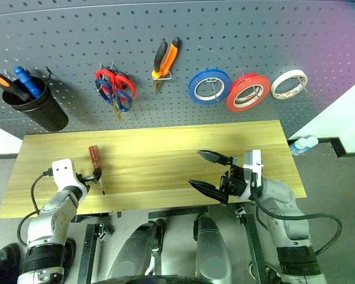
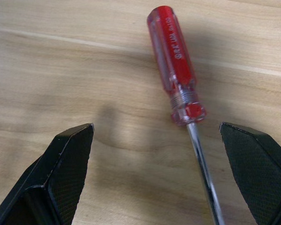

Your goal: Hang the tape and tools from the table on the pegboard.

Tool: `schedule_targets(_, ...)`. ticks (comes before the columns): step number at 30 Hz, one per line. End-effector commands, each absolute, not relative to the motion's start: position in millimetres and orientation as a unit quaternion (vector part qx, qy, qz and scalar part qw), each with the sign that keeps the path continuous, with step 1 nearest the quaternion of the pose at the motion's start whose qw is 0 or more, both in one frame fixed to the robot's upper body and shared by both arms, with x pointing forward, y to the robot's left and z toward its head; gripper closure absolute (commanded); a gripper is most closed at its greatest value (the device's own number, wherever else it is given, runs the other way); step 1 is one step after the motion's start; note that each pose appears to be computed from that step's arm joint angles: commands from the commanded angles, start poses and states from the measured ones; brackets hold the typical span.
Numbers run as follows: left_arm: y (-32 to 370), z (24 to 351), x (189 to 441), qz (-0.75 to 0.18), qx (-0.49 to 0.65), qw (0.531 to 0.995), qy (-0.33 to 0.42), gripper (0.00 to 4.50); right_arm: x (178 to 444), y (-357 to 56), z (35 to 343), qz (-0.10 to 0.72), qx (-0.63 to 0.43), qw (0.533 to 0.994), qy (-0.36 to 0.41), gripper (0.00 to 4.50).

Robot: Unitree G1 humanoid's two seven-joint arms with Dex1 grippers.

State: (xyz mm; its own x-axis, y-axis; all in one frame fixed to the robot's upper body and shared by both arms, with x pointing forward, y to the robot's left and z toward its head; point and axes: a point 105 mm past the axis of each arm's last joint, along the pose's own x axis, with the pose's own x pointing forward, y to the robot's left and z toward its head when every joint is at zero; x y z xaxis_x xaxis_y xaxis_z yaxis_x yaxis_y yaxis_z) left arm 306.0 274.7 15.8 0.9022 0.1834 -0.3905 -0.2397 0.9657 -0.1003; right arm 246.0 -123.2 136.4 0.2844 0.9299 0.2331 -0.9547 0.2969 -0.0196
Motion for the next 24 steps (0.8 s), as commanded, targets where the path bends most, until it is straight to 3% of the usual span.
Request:
schedule_targets(1,274.2,23.8,307.1,0.103,-0.069,0.976,0.181,0.02,241.0,-123.6,145.2,0.594,0.054,0.794,-0.116,0.00)
schedule_targets(17,270.7,18.9,334.2,0.093,-0.063,0.974,0.196,0.02,240.4,-124.6,147.8,0.584,0.051,0.801,-0.119,0.00)
schedule_targets(24,270.5,2.0,327.8,0.102,-0.060,0.966,0.230,0.02,240.6,-127.5,148.0,0.578,0.047,0.806,-0.118,0.00)
